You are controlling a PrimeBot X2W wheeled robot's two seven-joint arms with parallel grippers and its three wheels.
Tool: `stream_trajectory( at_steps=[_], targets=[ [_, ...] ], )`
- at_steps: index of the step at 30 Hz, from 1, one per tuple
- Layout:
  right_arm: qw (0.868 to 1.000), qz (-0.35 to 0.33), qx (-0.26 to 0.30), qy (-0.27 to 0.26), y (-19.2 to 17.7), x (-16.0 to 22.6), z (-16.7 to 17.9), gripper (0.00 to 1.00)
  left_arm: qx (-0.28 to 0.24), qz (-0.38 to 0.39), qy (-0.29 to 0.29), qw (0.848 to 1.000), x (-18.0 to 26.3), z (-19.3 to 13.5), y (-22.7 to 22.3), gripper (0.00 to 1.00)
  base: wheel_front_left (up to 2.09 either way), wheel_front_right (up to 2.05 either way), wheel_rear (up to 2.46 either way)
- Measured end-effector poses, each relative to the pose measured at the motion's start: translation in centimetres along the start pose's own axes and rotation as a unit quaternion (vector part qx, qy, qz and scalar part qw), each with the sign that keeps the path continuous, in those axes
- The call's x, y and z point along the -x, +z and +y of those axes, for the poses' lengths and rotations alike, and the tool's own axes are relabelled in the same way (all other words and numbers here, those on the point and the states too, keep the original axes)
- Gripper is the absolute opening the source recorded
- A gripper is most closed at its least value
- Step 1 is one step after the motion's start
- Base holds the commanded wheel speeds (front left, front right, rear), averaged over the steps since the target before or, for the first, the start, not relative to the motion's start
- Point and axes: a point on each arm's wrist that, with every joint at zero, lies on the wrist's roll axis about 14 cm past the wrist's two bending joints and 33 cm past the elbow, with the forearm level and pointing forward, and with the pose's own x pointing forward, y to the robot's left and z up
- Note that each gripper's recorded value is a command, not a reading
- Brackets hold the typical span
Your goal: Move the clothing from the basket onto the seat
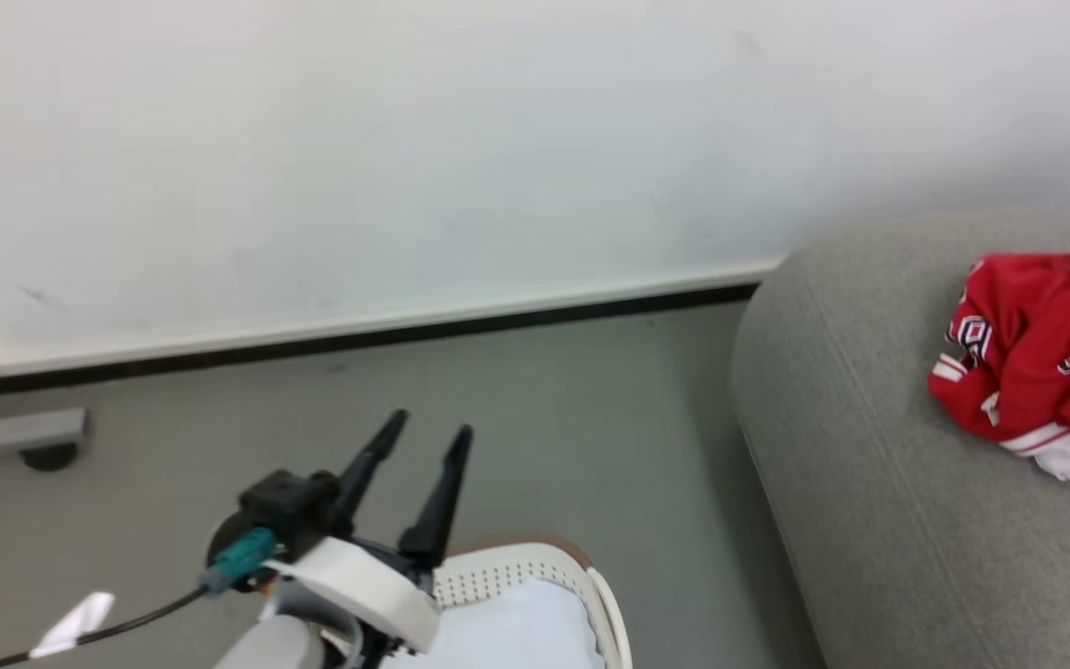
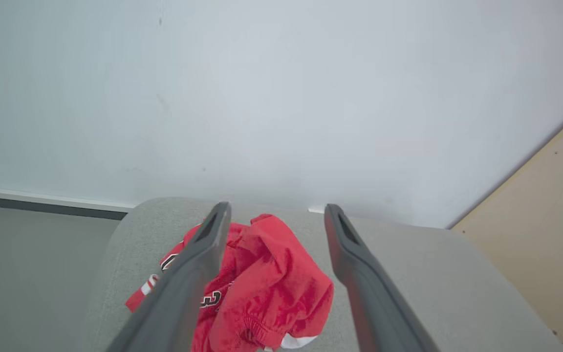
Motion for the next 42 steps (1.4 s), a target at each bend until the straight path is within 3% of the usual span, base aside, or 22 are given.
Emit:
stream_trajectory(
  at_steps=[7,14,26,42],
  targets=[
    [0.992,-0.088,-0.044,0.075,2.6,1.4,6.2,1.0,-0.023,-0.045,0.11,0.993,3.8,5.7,3.6,1.0,0.0,0.0,0.0],
    [0.981,-0.129,-0.104,0.101,1.1,3.0,10.9,1.0,-0.022,-0.058,0.189,0.98,7.3,9.6,4.2,1.0,0.0,0.0,0.0],
    [0.968,-0.149,-0.185,0.078,-4.9,7.6,16.0,1.0,-0.004,-0.044,0.235,0.971,10.7,10.6,2.0,1.0,0.0,0.0,0.0],
    [0.956,-0.151,-0.223,0.117,-5.0,9.7,20.4,1.0,-0.002,-0.018,0.246,0.969,12.0,10.5,-0.4,1.0,0.0,0.0,0.0]
  ],
)
